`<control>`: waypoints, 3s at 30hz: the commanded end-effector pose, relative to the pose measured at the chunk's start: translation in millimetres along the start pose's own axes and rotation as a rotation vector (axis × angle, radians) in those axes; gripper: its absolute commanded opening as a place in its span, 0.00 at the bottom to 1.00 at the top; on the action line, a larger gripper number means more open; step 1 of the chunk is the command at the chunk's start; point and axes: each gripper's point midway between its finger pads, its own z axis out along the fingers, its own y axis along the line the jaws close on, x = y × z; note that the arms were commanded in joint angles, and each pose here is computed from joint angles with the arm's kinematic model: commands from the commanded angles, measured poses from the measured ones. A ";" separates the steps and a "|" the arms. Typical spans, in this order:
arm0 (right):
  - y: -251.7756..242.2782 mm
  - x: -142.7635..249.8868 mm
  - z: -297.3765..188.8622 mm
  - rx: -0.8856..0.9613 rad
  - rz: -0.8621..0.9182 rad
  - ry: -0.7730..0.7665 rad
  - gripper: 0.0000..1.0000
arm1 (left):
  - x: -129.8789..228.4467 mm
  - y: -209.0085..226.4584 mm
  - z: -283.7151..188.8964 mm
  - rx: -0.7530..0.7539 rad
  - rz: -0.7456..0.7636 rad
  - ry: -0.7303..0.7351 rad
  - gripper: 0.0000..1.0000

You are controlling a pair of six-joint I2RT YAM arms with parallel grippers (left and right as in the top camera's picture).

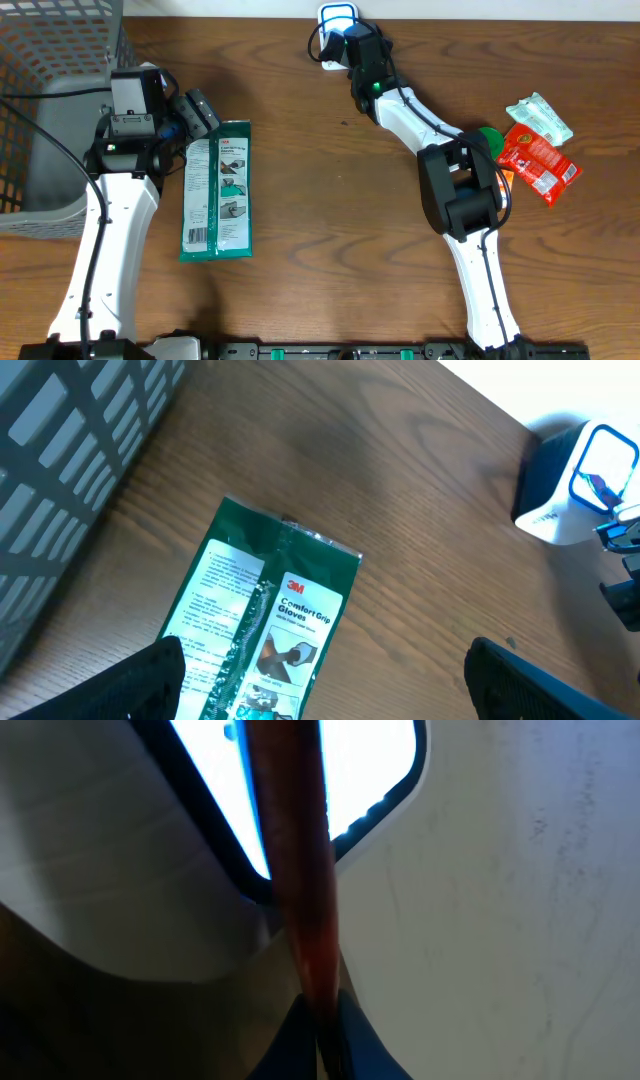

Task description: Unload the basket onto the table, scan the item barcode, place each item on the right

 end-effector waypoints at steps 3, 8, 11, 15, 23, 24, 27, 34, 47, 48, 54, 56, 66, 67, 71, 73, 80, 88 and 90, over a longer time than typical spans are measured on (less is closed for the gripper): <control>-27.0 5.2 -0.9 0.100 -0.067 0.049 0.04 | -8.8 0.3 -6.6 -0.008 0.000 -0.031 0.89; -49.0 3.6 -4.1 0.192 -0.052 0.058 0.02 | -8.8 0.3 -6.6 -0.008 0.000 -0.031 0.89; -45.7 4.1 -3.8 0.179 -0.104 0.066 0.02 | -8.8 0.3 -6.6 -0.008 0.000 -0.031 0.89; -39.2 6.6 -3.1 0.153 -0.124 0.077 0.02 | -8.8 0.3 -6.6 -0.008 0.000 -0.031 0.89; -50.7 6.9 -5.6 0.207 0.014 0.079 0.01 | -8.8 0.3 -6.6 -0.008 0.000 -0.031 0.90; -56.2 7.4 -6.9 0.231 0.037 0.083 0.01 | -8.8 0.3 -6.6 -0.008 0.000 -0.031 0.89; -75.9 4.1 -15.7 0.296 0.115 0.074 0.01 | -8.8 0.3 -6.6 -0.008 0.000 -0.031 0.90; -138.2 -11.0 -73.3 0.301 0.349 -0.001 0.01 | -8.8 0.3 -6.6 -0.008 0.000 -0.031 0.90; -166.1 48.0 -217.7 -0.193 0.816 0.004 0.05 | -8.8 0.3 -6.6 -0.008 0.000 -0.031 0.90; -163.1 54.8 -222.6 -0.231 0.823 0.013 0.14 | -8.8 0.3 -6.6 -0.008 0.000 -0.031 0.90; -133.8 71.8 -211.1 -0.483 0.932 0.002 0.59 | -8.8 0.3 -6.6 -0.008 0.000 -0.031 0.90; -119.8 80.1 -193.8 -0.552 0.970 0.019 0.61 | -8.8 0.3 -6.6 -0.008 0.000 -0.031 0.90; -60.6 76.0 -92.1 -0.623 0.937 -0.019 0.66 | -8.8 0.3 -6.6 -0.008 0.000 -0.031 0.90; -55.5 76.4 -82.3 -0.618 0.927 -0.026 0.66 | -8.8 0.3 -6.6 -0.008 0.000 -0.031 0.90; -36.8 78.9 -50.2 -0.600 0.915 -0.042 0.65 | -8.8 0.3 -6.6 -0.008 0.001 -0.031 0.90; -24.2 78.9 -31.0 -0.589 0.913 -0.056 0.65 | -8.8 0.3 -6.6 -0.008 0.000 -0.031 0.90; -8.5 76.4 -2.6 -0.560 0.917 -0.099 0.65 | -8.8 0.3 -6.6 -0.008 0.000 -0.031 0.90; 17.6 79.0 25.4 -0.542 0.918 -0.118 0.60 | -8.8 0.3 -6.6 -0.008 0.000 -0.031 0.90; 22.2 79.8 28.9 -0.542 0.919 -0.118 0.58 | -8.8 0.3 -6.6 -0.008 0.000 -0.031 0.90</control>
